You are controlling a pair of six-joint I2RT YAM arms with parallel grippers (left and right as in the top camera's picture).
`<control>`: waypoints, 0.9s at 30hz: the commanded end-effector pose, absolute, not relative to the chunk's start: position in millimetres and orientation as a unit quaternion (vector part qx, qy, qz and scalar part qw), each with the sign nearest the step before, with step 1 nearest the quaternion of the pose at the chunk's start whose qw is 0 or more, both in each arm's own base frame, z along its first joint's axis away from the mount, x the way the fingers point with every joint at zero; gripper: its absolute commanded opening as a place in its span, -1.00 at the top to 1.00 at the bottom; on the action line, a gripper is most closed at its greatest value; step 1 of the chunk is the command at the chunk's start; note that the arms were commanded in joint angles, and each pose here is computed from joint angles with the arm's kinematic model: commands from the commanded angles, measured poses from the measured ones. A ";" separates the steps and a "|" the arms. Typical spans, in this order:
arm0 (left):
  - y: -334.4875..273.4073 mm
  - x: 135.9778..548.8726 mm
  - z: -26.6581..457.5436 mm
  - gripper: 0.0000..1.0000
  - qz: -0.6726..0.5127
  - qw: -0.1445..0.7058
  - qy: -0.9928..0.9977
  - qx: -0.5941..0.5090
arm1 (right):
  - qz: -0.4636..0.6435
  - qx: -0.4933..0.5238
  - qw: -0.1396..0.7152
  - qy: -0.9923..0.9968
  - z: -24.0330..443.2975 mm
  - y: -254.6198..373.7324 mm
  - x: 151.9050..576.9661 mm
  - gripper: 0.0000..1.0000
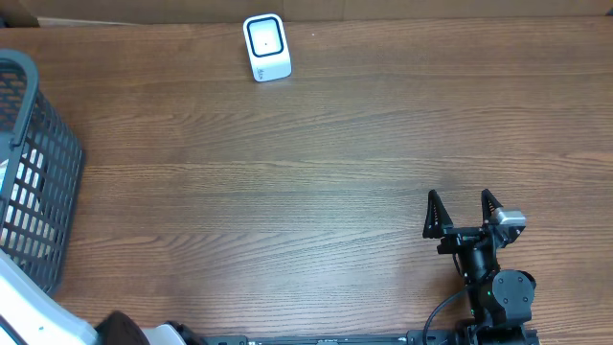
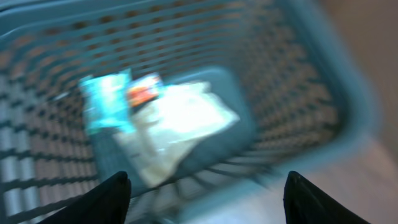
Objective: Scan the item barcode
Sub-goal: 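Reach into the basket and grasp the teal wrapped packet with left gripper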
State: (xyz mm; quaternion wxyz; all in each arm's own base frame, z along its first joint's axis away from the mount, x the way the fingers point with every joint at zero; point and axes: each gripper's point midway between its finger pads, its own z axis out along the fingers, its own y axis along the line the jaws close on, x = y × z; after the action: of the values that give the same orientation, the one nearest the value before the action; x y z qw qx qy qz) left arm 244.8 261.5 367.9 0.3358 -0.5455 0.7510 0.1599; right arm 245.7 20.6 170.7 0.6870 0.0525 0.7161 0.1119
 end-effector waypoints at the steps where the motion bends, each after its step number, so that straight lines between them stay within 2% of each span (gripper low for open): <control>1: 291.6 224.5 342.2 -0.36 0.209 0.285 0.718 -0.600 | 0.111 0.055 0.690 0.713 169.7 19.5 245.7 -1.00; 5: 313.1 223.6 304.5 -0.43 0.216 0.232 0.736 -0.599 | 0.111 0.055 0.690 0.713 169.7 19.5 245.7 -1.00; 13: 345.5 208.3 239.0 -0.40 0.217 0.132 0.764 -0.594 | 0.111 0.055 0.690 0.713 169.7 19.5 245.7 -1.00; 21: 375.3 213.6 211.9 -0.42 0.185 0.145 0.806 -0.542 | 0.111 0.055 0.690 0.713 169.7 19.5 245.7 -1.00; 27: 397.9 204.2 201.0 -0.57 0.194 0.144 0.803 -0.545 | 0.111 0.055 0.690 0.713 169.8 19.5 245.7 -1.00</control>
State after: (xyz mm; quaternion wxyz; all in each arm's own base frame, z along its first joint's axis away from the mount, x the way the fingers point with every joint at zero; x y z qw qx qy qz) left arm 207.2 392.7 217.4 0.1634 -0.5599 0.7862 0.2041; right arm 245.7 20.6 170.7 0.6870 0.0525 0.7161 0.1119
